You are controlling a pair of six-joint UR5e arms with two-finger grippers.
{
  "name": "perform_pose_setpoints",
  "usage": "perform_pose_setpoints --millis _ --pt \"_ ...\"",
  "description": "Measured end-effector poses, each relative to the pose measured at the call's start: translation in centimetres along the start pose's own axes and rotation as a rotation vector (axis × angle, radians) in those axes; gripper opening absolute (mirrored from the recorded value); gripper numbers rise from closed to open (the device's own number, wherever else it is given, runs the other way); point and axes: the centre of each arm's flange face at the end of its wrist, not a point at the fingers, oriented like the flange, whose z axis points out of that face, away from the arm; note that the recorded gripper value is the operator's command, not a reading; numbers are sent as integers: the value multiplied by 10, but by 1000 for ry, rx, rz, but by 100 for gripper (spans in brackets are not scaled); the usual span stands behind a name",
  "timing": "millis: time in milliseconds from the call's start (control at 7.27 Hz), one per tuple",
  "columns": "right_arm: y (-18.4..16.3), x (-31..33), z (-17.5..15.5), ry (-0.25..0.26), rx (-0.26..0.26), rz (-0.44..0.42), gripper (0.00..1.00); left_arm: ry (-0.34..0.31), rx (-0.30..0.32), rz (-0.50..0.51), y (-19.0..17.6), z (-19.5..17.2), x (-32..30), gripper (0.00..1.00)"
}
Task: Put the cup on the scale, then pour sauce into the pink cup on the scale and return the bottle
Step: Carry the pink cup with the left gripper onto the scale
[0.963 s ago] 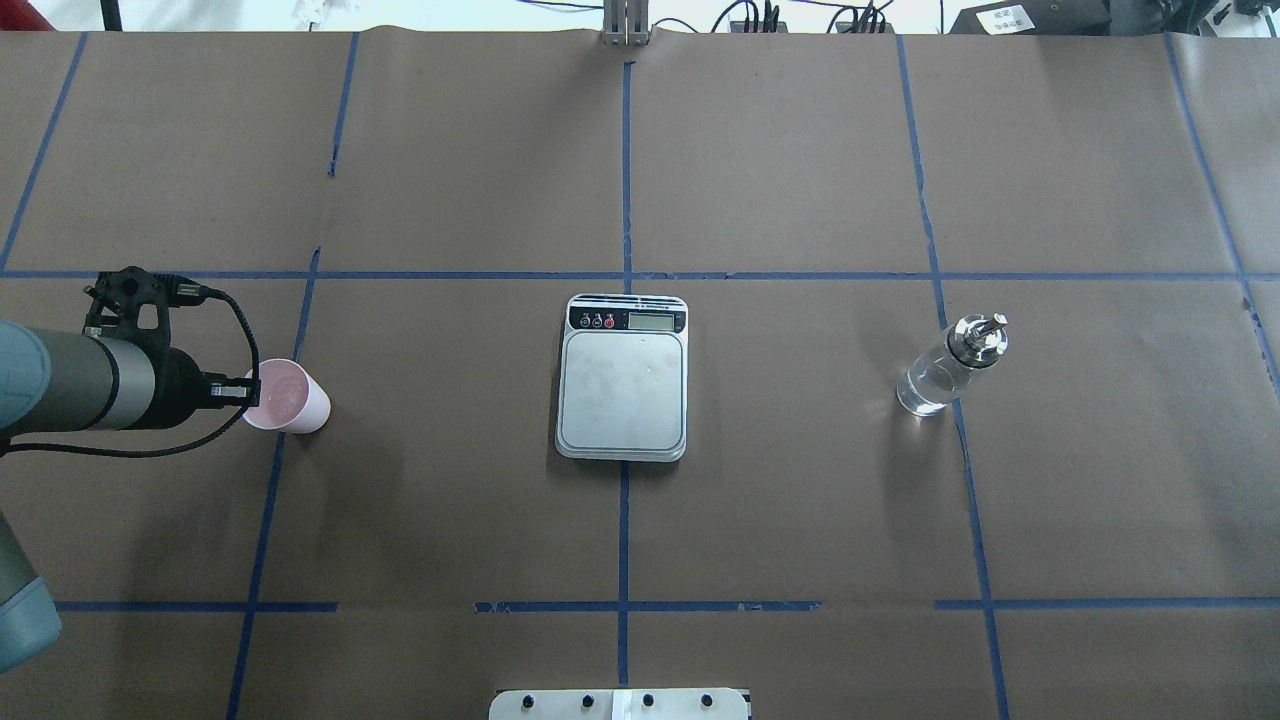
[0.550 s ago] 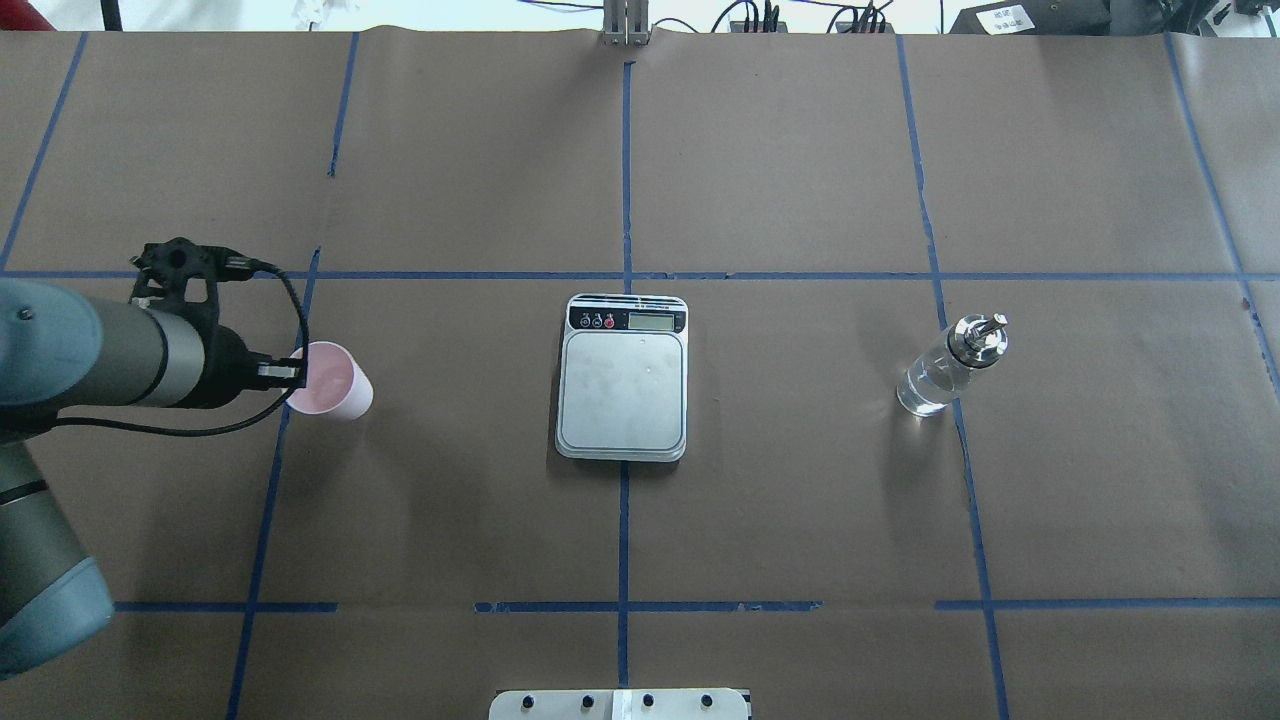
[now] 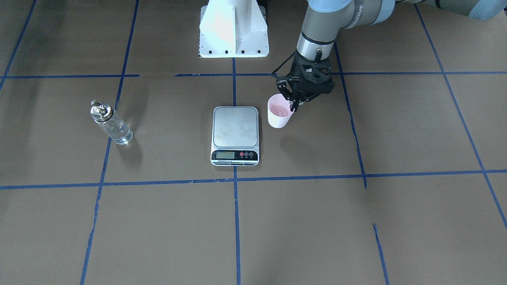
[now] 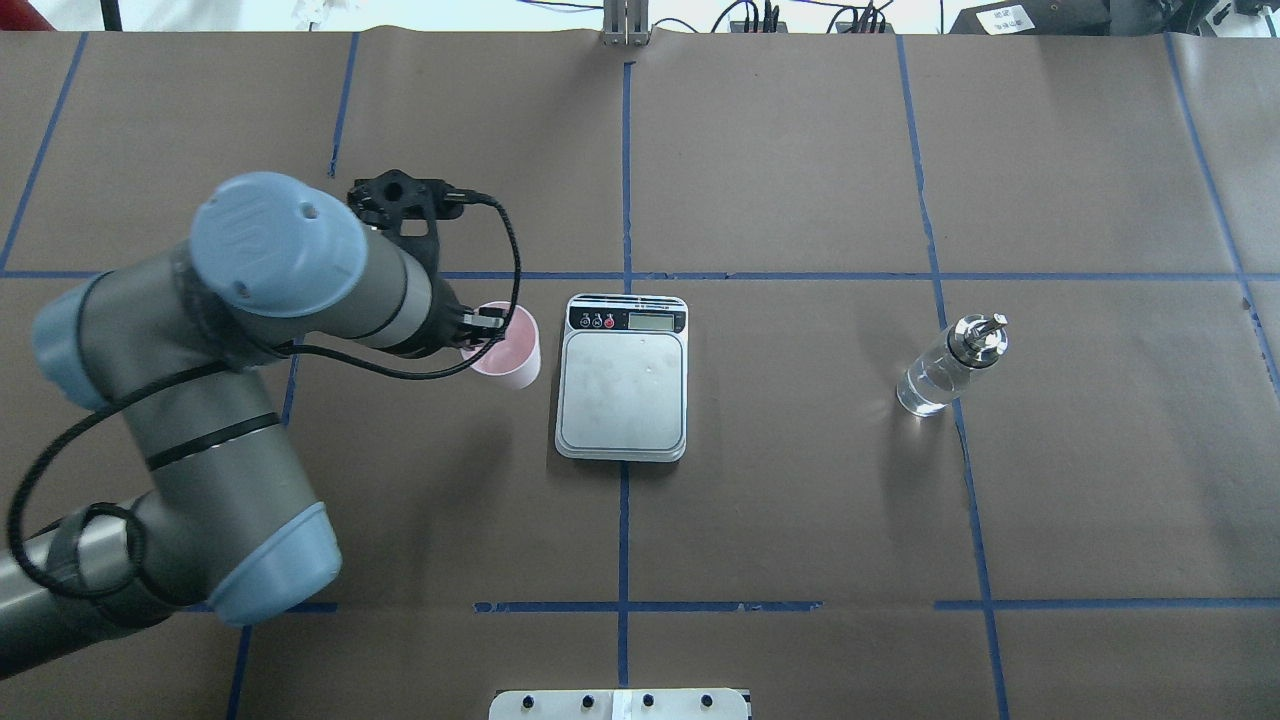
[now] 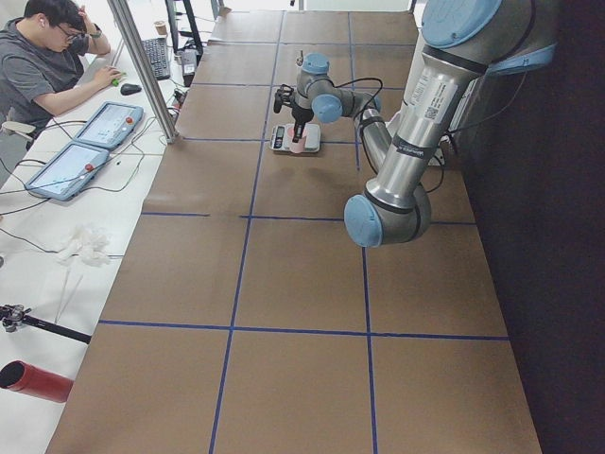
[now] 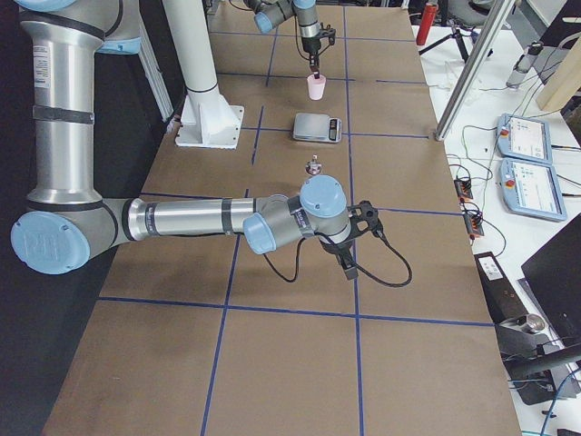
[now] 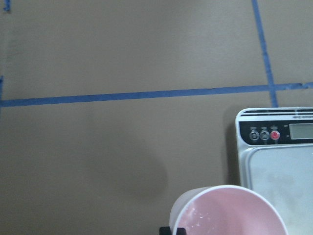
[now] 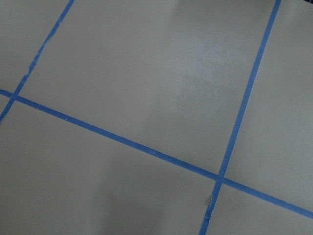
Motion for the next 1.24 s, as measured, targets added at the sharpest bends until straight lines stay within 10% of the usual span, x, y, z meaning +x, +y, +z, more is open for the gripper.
perform_pose_setpoints --millis 825,1238 --pt "0 -1 -1 0 2 -1 100 -7 -42 -78 -2 39 91 15" --pt "0 0 -1 0 1 -1 100 -4 -47 -70 1 43 92 64"
